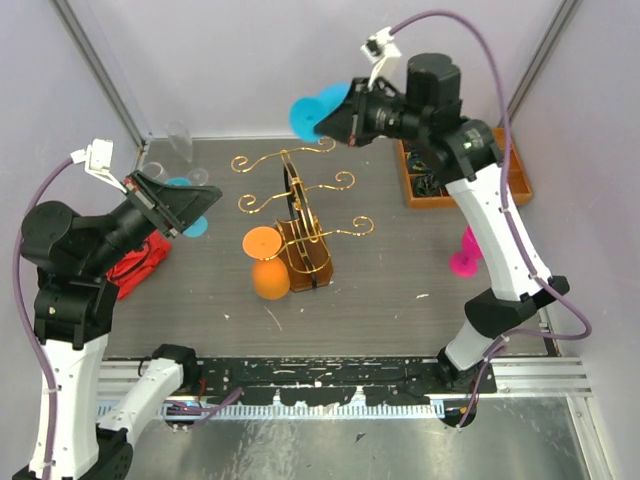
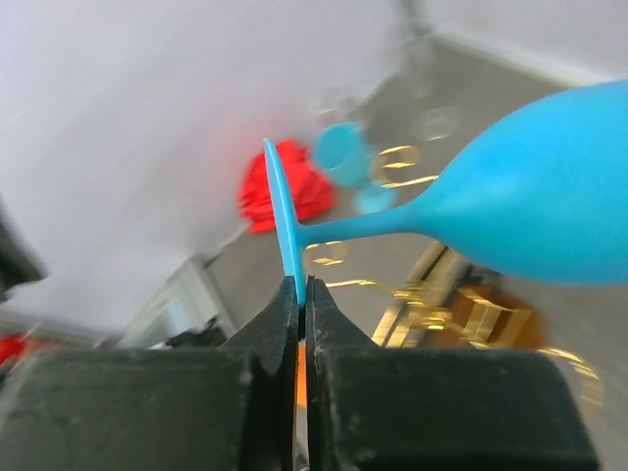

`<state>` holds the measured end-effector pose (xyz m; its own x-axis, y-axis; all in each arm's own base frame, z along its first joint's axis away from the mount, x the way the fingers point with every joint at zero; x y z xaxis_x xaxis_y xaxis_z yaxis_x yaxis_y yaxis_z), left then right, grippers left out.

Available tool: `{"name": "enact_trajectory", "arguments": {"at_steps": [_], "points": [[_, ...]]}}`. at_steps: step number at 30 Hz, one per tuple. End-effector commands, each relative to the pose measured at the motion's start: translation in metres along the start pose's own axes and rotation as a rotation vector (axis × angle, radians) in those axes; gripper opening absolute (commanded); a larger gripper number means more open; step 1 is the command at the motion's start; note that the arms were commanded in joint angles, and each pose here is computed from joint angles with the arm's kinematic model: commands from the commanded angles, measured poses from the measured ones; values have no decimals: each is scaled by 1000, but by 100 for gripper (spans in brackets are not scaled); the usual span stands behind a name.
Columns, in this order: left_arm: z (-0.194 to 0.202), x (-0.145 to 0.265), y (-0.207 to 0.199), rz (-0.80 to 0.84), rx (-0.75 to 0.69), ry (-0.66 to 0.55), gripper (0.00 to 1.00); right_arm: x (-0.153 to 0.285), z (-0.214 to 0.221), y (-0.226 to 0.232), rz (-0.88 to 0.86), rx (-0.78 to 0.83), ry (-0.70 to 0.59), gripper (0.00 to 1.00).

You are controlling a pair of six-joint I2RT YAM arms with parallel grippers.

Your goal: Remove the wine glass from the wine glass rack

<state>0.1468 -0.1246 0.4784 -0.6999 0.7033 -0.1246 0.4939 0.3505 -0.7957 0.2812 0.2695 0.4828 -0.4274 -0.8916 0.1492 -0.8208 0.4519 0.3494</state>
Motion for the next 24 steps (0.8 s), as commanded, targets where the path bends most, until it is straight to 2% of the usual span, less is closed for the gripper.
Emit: {"name": "enact_trajectory", "arguments": {"at_steps": [1, 8, 12, 17, 24], "points": [[-1, 4, -3, -13, -27, -12, 30, 43, -20, -48, 426, 198, 2, 1], [2, 2, 1, -27, -30, 8, 30, 92, 17, -153, 1085, 267, 209, 1], [2, 5, 2, -49, -51, 3, 30, 127, 35, -187, 1422, 347, 334, 1], [5, 6, 5, -55, -55, 7, 31, 146, 67, -222, 1580, 314, 472, 1], [9, 7, 8, -56, -53, 15, 33, 137, 124, -259, 1677, 330, 716, 1]]}}
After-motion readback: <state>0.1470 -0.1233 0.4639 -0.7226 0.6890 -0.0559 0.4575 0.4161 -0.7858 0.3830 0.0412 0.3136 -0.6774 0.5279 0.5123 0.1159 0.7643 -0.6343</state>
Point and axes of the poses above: each gripper's point midway between its finger pads, its own x axis back along the fingers, its own y axis along the line the jaws close on, z = x × y, the point moved 5 cm from there along x, back along the fingers, and after that the axes turned 10 degrees about x, right-handed, at the moved point
